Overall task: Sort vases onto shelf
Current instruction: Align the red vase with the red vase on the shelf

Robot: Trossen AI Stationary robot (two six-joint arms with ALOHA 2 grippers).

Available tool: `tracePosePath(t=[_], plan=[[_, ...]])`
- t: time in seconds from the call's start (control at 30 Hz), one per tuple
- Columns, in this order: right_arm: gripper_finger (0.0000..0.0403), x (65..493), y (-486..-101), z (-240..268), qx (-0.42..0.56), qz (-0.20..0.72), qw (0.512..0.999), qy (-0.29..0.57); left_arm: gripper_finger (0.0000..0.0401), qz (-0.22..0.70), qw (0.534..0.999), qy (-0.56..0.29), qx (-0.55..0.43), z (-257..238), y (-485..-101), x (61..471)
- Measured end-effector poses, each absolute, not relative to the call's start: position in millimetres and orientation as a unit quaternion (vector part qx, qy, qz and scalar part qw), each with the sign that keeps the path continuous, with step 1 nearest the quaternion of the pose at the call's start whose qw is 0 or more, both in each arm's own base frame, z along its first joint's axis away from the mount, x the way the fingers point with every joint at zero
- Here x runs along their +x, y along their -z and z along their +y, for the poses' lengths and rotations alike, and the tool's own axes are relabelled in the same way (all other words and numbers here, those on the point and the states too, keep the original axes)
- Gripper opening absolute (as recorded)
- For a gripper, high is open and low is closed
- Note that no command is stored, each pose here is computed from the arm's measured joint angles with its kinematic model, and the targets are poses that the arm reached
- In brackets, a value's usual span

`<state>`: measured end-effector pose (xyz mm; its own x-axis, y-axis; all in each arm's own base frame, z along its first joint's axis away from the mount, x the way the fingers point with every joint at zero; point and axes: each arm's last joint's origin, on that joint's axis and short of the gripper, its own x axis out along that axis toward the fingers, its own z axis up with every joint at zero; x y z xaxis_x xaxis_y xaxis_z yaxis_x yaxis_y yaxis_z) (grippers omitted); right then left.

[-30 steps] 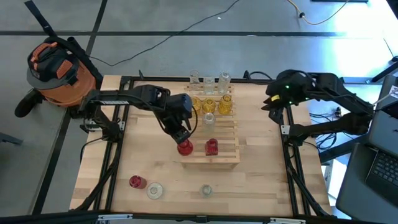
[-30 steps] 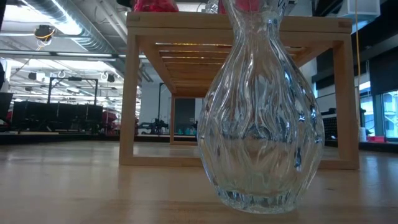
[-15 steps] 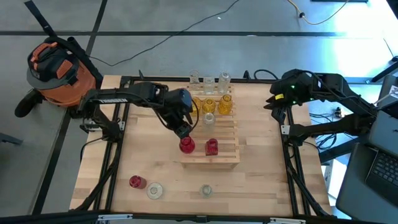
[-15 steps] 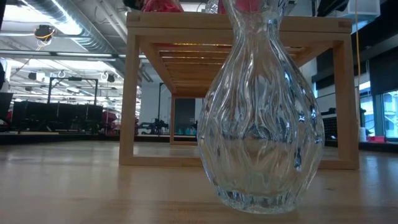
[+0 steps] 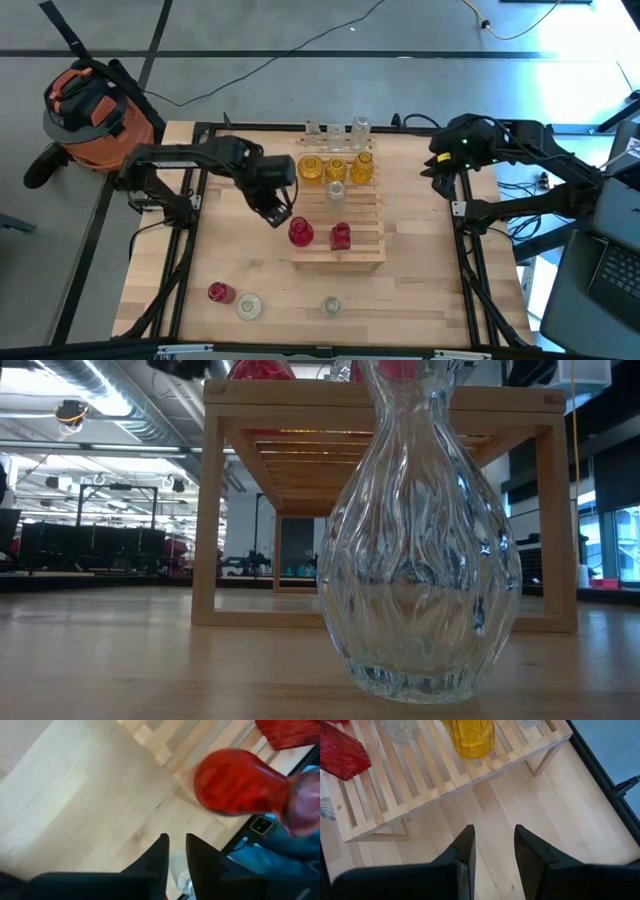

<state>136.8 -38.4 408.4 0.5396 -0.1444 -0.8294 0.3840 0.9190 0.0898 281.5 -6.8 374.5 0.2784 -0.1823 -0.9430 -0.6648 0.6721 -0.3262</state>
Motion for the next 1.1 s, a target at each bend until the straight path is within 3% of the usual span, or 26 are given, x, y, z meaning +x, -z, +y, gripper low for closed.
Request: tracePosePath(t=[0.27,0.8,1.0,1.1], plan=[[0.0090,143.0,-392.4,-39.7,0.151,0.472,0.855,0.153,0.0004,0.587,0.702,-0.124,-0.382,-11.9,-333.5,295.7],[0.0090,144.9,-383.8,-39.3,0.161,0.486,0.847,0.141,0.0002,0.522,0.755,-0.059,-0.394,-14.4,-323.2,316.5],[0.0090,144.9,-383.8,-39.3,0.159,0.487,0.847,0.140,0.0002,0.527,0.749,-0.060,-0.396,-14.5,-322.7,315.4],[0.0090,145.0,-383.7,-39.3,0.157,0.487,0.848,0.139,0.0001,0.551,0.722,-0.092,-0.408,-14.0,-325.0,302.5]])
